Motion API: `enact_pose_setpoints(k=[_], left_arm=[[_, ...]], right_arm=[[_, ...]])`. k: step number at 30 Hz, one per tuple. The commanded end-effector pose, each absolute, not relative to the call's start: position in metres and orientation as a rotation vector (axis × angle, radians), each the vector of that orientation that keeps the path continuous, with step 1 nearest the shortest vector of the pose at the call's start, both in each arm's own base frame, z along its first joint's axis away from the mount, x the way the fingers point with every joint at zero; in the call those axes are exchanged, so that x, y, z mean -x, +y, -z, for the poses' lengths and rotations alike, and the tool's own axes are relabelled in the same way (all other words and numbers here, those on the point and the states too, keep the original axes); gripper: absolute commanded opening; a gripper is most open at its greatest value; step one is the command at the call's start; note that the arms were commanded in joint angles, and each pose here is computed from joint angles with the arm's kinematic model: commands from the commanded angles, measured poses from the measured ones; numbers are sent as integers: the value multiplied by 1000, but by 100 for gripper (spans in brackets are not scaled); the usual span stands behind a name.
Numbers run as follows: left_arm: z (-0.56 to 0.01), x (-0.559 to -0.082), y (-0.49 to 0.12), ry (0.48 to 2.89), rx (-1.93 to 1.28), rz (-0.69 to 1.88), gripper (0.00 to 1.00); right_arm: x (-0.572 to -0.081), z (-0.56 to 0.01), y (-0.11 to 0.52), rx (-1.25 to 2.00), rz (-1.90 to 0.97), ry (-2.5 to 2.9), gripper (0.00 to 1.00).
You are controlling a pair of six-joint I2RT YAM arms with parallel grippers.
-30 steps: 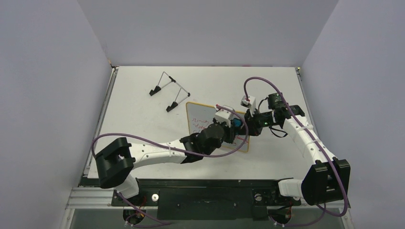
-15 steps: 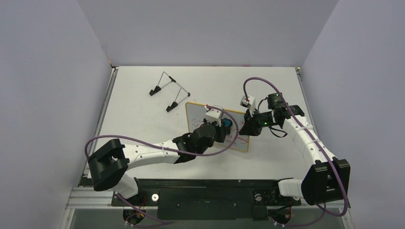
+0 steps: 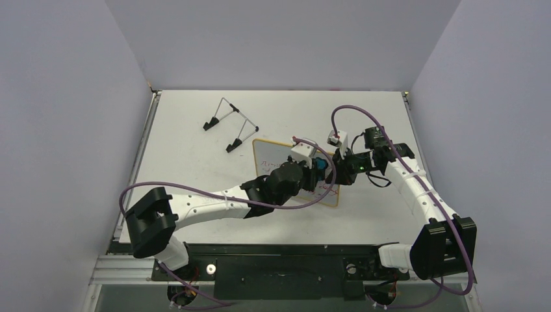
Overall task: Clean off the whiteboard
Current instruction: Erase the center of the board with the whiteboard.
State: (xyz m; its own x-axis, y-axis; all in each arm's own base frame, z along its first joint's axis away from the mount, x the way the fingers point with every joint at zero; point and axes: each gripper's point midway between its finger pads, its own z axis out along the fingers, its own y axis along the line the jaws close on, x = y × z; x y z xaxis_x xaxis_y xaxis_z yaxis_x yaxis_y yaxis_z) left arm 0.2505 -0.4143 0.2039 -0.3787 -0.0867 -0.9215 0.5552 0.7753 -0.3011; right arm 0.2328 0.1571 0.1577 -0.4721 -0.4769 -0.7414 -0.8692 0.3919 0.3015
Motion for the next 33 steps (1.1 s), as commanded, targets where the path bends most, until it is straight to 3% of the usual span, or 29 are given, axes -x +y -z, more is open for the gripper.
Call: enact_pose_setpoints(k=[1, 9, 17, 33], left_arm=[[-251, -258, -436, 1738, -342, 788, 0], [-220, -280, -387, 1800, -244, 675, 0], [-199, -264, -373, 1850, -308, 706, 0], [-215, -302, -298, 1834, -190, 611, 0]], right_arm=[[-214, -155, 158, 1200, -957, 2136, 0], [-214, -156, 158, 1199, -959, 2131, 0], [-214, -154, 158, 1201, -960, 2135, 0], [-214, -153, 158, 1200, -961, 2140, 0]])
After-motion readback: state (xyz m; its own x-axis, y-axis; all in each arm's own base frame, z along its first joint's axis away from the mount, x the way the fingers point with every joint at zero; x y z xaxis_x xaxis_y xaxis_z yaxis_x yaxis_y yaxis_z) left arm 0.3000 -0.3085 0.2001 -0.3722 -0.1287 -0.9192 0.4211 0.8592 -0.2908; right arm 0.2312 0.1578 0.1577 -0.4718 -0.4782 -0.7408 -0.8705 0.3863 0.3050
